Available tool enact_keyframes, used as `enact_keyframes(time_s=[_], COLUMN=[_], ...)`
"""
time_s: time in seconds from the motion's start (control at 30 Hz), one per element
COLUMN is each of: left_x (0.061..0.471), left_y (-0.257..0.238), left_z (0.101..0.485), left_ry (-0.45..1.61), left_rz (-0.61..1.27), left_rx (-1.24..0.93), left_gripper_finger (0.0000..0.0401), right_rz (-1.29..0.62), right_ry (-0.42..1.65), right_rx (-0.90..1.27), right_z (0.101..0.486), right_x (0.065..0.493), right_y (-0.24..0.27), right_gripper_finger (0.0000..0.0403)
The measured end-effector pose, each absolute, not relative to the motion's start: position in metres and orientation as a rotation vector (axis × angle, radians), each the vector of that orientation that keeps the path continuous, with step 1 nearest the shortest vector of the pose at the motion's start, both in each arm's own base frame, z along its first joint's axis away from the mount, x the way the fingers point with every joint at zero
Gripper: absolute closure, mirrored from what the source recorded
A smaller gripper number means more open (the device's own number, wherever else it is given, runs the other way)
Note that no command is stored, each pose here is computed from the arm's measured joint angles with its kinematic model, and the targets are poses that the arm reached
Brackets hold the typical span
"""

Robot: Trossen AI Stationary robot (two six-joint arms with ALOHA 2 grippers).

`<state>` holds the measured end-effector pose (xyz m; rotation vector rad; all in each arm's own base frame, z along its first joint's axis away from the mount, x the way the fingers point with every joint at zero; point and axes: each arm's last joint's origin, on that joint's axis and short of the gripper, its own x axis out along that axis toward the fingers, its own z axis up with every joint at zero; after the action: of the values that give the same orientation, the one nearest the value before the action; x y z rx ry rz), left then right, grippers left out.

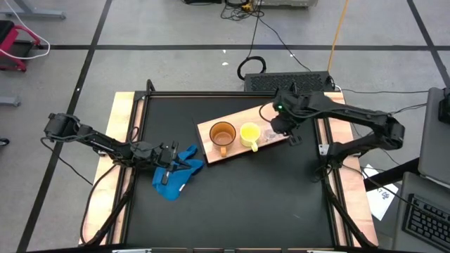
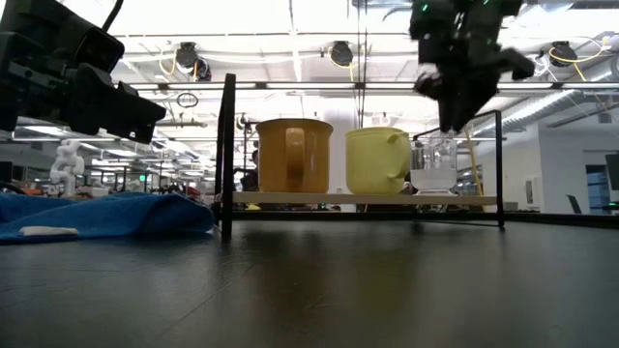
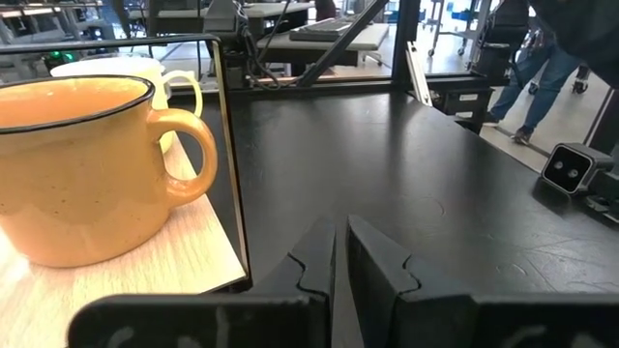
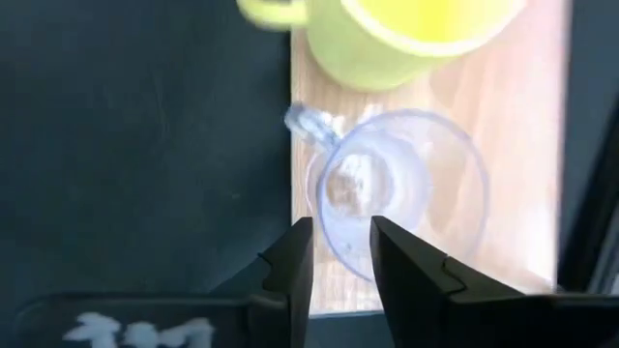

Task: Stack small to large cups/mugs on shelf
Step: Put the transparent mug on the shelf aligned with the yellow mug

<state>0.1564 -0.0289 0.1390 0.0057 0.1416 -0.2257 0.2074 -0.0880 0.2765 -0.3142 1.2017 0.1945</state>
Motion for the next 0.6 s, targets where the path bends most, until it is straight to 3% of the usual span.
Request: enact_keyframes(time_s=[0.2,0.33,0.47,0.6], left_x=[0.156,0.156,0.157,0.157], left_y=[-0.029,-0.029,-0.029,-0.029], left_z=[0.139,0.14,0.14,0.14], left_ry=[0.14,0.133,0.13,0.13], left_rz=[-0.229,-0.229,-0.229,-0.229], left_rx=[0.006,0.006,0.006,0.005], left_gripper_finger=[0.037,0.037,0.037,0.037], right_rz=[0.084,-0.007,0.025,-0.001], right_ry=[1.016,0.826,0.726,0.666], right_rx=[-0.306,-0.227,-0.218,-0.16], right_z=[0.306,0.32,0.311,0.295], right_x=[0.193,0.195,0.199,0.203], right_y=[-0.073,-0.062,-0.046,-0.029], right_gripper_finger=[0.0309,0.0338,0.0392,0.04])
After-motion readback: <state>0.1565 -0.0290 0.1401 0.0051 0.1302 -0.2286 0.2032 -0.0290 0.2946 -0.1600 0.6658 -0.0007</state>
